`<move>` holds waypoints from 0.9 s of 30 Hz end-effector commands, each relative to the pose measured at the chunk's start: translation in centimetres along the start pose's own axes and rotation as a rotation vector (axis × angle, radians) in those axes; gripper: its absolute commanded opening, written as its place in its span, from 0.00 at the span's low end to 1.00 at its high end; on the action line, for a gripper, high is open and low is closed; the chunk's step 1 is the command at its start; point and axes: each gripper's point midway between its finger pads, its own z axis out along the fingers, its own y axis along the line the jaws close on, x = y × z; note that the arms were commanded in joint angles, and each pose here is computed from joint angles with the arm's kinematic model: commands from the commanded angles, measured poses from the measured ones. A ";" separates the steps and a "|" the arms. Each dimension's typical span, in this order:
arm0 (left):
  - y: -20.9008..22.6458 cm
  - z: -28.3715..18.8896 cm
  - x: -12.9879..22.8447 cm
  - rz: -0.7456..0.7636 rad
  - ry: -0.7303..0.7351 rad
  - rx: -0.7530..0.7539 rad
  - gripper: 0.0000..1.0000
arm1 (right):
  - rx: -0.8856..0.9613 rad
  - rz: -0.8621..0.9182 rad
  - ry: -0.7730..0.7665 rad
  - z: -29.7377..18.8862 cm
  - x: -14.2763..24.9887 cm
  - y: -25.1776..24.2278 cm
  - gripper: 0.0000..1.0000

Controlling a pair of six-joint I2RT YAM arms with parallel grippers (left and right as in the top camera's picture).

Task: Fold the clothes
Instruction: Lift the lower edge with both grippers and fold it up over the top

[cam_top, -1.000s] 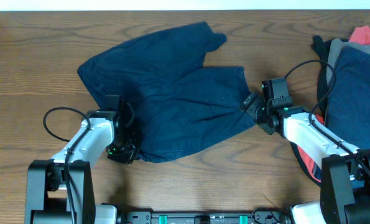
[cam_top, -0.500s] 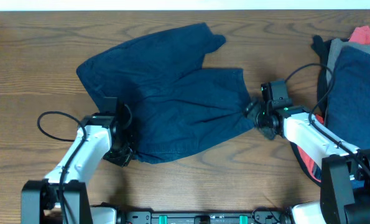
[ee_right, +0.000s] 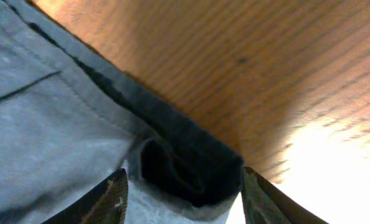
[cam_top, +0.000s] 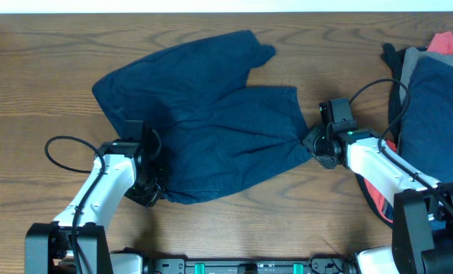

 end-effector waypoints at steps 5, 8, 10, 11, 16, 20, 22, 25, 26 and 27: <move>0.7 0.1 -0.2 0.014 -0.018 -0.025 0.06 | 0.040 -0.025 0.032 0.9 2.1 -0.2 0.40; 0.7 0.1 -0.2 0.014 -0.018 -0.025 0.06 | 0.065 -0.027 0.046 1.0 2.5 -0.8 0.02; 0.7 0.1 -0.2 0.035 -0.017 -0.025 0.06 | 0.073 -0.025 0.048 1.0 2.5 -1.0 0.01; 0.7 0.1 -0.2 0.053 -0.017 -0.025 0.06 | 0.073 -0.025 0.047 1.0 2.4 -1.0 0.01; 0.4 0.0 0.4 0.156 0.013 -0.005 0.06 | 0.038 -0.068 0.006 -0.3 0.2 -0.8 0.01; -0.4 -0.8 1.7 0.241 0.069 0.066 0.06 | -0.001 -0.068 -0.056 -4.0 -2.4 -0.5 0.01; -0.5 -1.6 2.2 0.278 0.072 0.099 0.06 | -0.033 -0.085 -0.103 -6.6 -3.8 -0.2 0.01; -0.3 -3.3 2.9 0.325 0.054 0.150 0.06 | -0.082 -0.111 -0.183 -11.0 -5.6 0.4 0.01; -0.3 -3.9 3.1 0.345 0.050 0.175 0.06 | -0.095 -0.117 -0.208 -12.4 -6.0 0.5 0.01; -0.1 -4.6 3.5 0.354 0.042 0.200 0.06 | -0.109 -0.119 -0.235 -13.9 -6.4 0.6 0.01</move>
